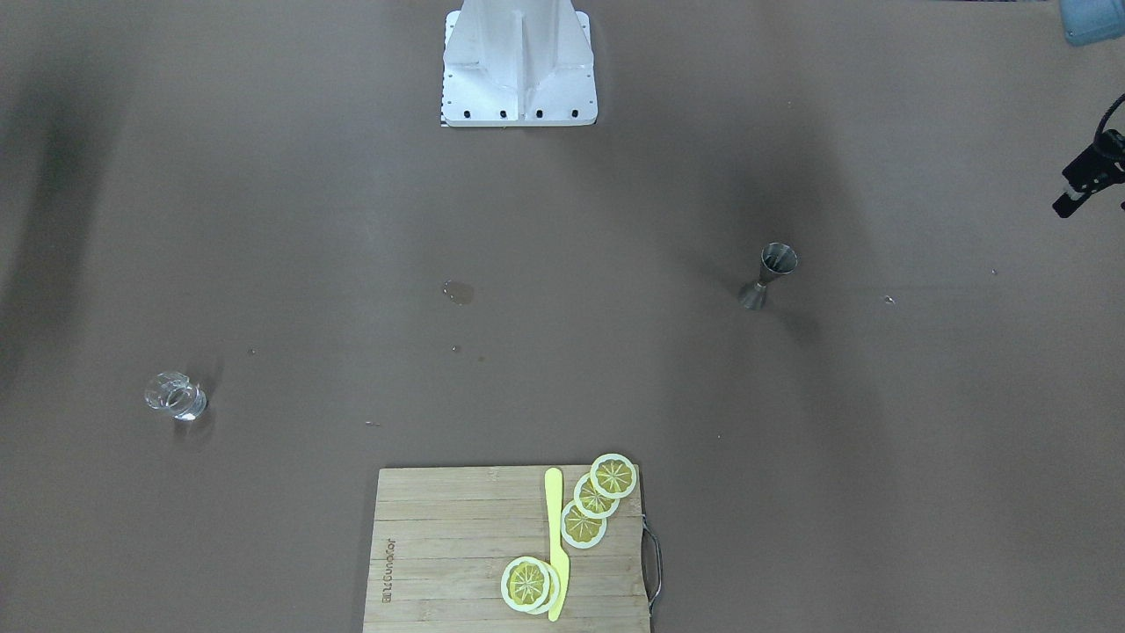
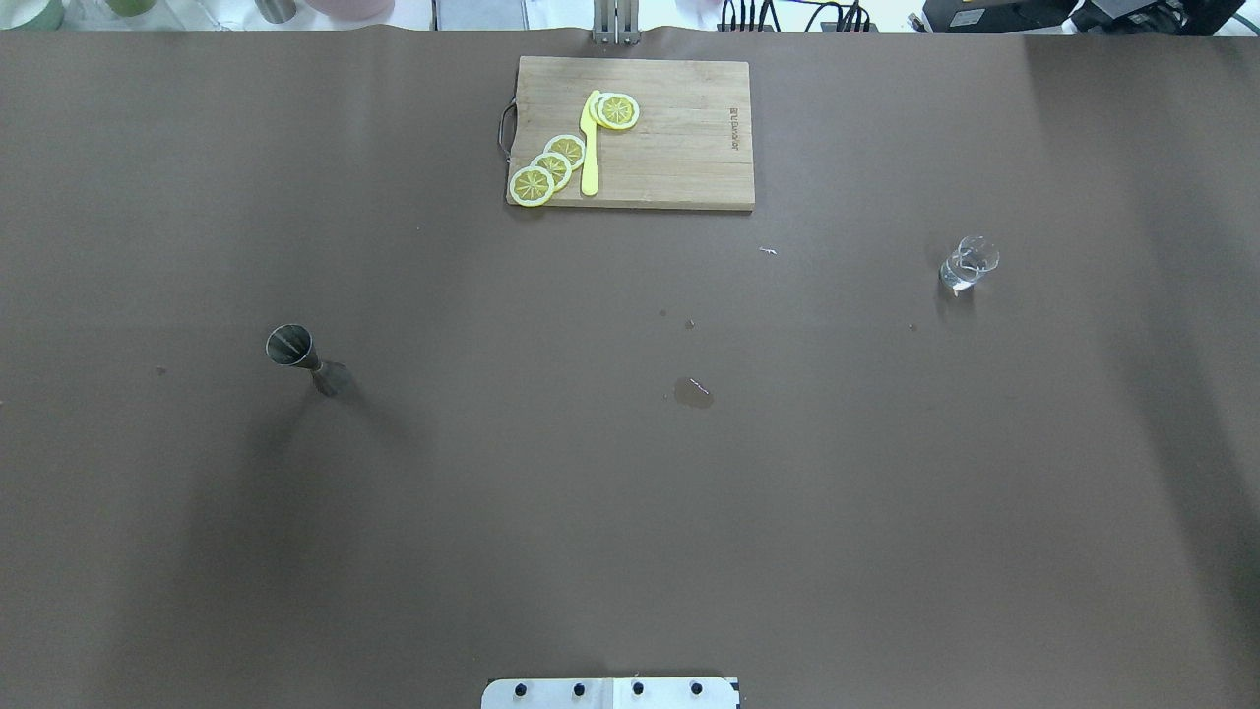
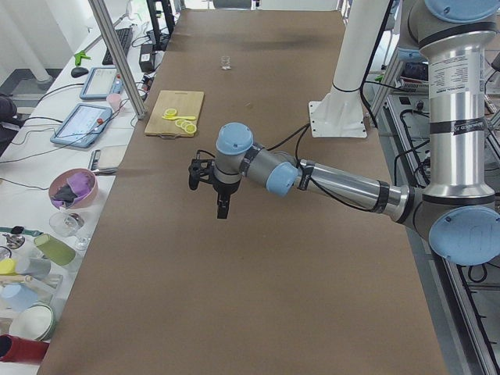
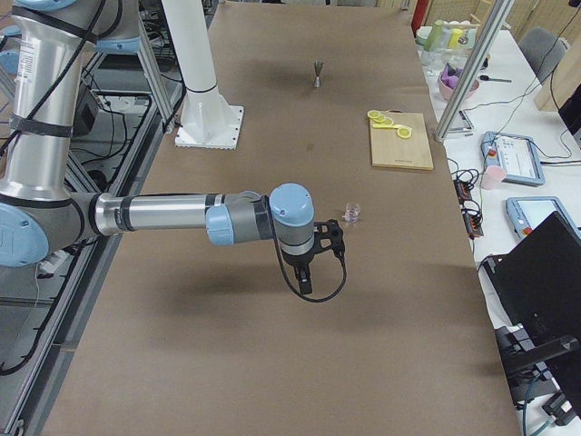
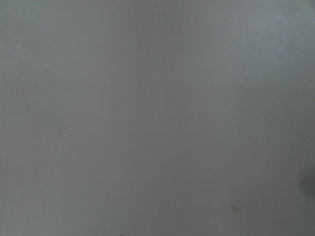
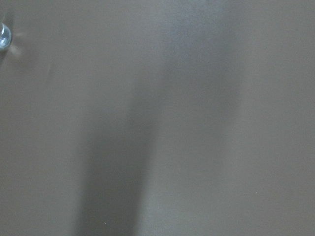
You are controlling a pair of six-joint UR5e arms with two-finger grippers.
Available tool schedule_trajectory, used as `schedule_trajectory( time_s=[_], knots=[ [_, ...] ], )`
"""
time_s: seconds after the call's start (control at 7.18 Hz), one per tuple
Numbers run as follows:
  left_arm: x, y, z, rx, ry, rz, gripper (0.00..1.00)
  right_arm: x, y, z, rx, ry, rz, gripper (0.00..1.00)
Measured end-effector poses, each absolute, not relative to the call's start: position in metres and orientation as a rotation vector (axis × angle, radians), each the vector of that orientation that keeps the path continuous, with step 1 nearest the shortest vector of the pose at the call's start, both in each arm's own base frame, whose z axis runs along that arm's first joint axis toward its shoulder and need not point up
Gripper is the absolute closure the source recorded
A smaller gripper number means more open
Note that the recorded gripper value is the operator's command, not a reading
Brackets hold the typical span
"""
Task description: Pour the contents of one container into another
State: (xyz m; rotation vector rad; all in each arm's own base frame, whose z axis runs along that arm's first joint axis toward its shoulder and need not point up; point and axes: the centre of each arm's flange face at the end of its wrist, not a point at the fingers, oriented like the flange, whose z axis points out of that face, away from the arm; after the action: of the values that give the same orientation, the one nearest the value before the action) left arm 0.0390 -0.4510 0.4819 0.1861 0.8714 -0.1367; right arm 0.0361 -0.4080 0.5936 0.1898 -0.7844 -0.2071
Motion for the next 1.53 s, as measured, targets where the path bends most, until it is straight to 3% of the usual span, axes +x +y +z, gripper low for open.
schedule_trajectory(
  time_s=[0.7, 1.53],
  knots=[
    [0.117, -0.418, 0.409, 0.192, 0.855, -0.247, 0.01, 0.013, -0.410, 0.592, 0.130, -0.780, -0.246, 0.00],
    [0.228, -0.383, 0.379, 0.320, 0.842, -0.373, 0.01, 0.004, -0.407, 0.612, 0.094, -0.796, -0.246, 0.00]
  ],
)
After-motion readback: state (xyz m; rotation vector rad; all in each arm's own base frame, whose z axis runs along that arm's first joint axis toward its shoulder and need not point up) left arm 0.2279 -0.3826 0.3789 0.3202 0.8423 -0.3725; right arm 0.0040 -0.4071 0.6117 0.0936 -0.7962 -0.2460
